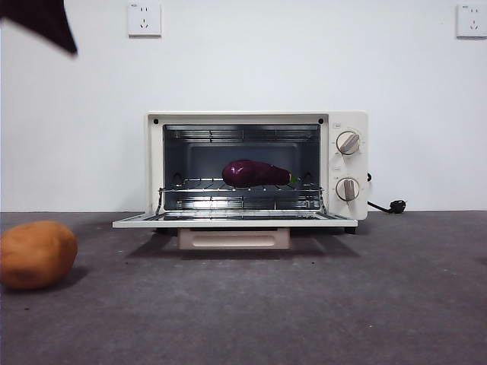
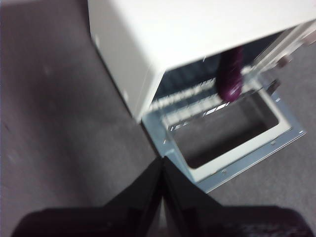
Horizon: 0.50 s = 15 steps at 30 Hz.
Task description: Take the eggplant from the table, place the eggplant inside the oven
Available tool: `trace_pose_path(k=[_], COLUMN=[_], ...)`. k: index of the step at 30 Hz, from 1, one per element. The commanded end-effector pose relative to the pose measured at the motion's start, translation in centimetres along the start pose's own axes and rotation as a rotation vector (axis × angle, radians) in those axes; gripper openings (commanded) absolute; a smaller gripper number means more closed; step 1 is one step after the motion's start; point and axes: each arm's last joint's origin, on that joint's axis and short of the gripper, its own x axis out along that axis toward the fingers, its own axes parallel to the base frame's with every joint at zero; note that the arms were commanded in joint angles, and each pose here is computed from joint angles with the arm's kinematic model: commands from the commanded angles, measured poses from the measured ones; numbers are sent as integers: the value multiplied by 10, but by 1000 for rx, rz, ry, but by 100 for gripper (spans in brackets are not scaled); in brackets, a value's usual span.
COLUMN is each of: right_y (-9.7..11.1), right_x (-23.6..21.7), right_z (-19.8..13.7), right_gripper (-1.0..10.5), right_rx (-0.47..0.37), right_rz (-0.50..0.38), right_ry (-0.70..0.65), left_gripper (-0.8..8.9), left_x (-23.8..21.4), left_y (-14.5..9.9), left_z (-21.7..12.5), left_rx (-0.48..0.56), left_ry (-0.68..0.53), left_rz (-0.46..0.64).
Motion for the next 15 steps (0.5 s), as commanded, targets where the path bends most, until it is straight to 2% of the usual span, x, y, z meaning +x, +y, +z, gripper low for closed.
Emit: trace_pose_path(k=[1, 8, 15], right_y=[-1, -2, -3], right_x=[-5, -7, -7], right_z=[-1, -3, -4], right_gripper=[-11, -11, -11], right_rx=[-10, -20, -31], right_rz=[-1, -28, -68], right_ry=[-4, 7, 14], left_gripper=[-6, -7, -7], left_x=[29, 93, 148], left_y=[16, 40, 60], left_z=[-11, -31, -51], left_rx=[-64, -138, -167], left_ry=[53, 187, 307], left_rz=[-50, -123, -167])
